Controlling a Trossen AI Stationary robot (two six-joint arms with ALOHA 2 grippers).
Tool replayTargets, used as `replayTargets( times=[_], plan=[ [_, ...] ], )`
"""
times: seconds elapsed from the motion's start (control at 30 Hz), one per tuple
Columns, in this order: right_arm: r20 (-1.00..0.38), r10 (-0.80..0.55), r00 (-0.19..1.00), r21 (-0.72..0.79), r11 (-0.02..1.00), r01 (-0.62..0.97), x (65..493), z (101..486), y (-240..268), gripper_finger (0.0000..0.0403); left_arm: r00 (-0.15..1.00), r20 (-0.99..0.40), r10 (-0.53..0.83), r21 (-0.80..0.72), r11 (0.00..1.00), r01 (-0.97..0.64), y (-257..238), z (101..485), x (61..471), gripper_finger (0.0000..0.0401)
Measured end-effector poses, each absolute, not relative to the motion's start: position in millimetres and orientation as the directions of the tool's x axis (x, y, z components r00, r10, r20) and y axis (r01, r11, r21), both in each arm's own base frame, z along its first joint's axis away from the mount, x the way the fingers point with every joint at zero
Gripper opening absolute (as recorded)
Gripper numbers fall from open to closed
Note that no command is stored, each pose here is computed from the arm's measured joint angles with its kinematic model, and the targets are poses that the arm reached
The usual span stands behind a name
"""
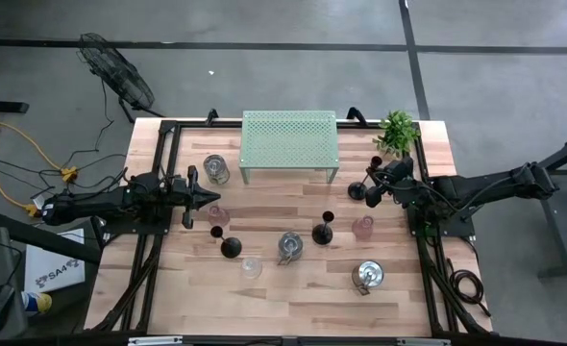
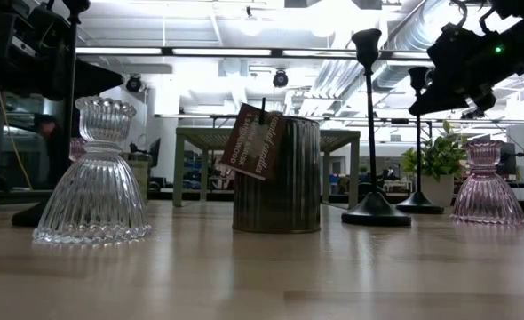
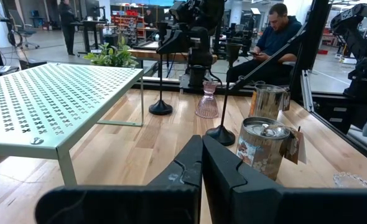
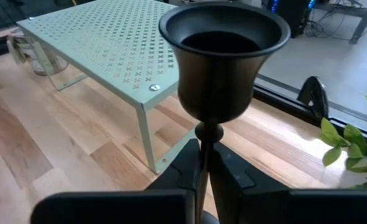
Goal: Pick & Place candle stick holders
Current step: Put the top black candle holder on the shelf
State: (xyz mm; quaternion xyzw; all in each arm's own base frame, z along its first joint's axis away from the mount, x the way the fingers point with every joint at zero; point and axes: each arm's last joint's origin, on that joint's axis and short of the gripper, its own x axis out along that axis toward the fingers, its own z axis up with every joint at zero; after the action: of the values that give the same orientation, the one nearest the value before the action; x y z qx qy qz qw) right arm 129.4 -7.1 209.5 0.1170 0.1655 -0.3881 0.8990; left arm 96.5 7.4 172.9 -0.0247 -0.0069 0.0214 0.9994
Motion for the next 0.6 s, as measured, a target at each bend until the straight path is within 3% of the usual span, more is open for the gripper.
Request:
replayTargets(
  times=[0.27, 0.6],
  plan=[
    [-0.260, -0.654, 0.711, 0.071, 0.721, 0.689, 138, 233, -6, 0.0008, 0.999, 0.012, 0.043, -0.050, 0.998, -0.042, 7, 173, 96, 0.0000],
    [-0.217, -0.724, 0.655, 0.018, 0.668, 0.744, 130, 294, -20, 0.0006, 0.999, 0.013, 0.043, -0.050, 0.998, -0.042, 7, 173, 96, 0.0000]
  ],
)
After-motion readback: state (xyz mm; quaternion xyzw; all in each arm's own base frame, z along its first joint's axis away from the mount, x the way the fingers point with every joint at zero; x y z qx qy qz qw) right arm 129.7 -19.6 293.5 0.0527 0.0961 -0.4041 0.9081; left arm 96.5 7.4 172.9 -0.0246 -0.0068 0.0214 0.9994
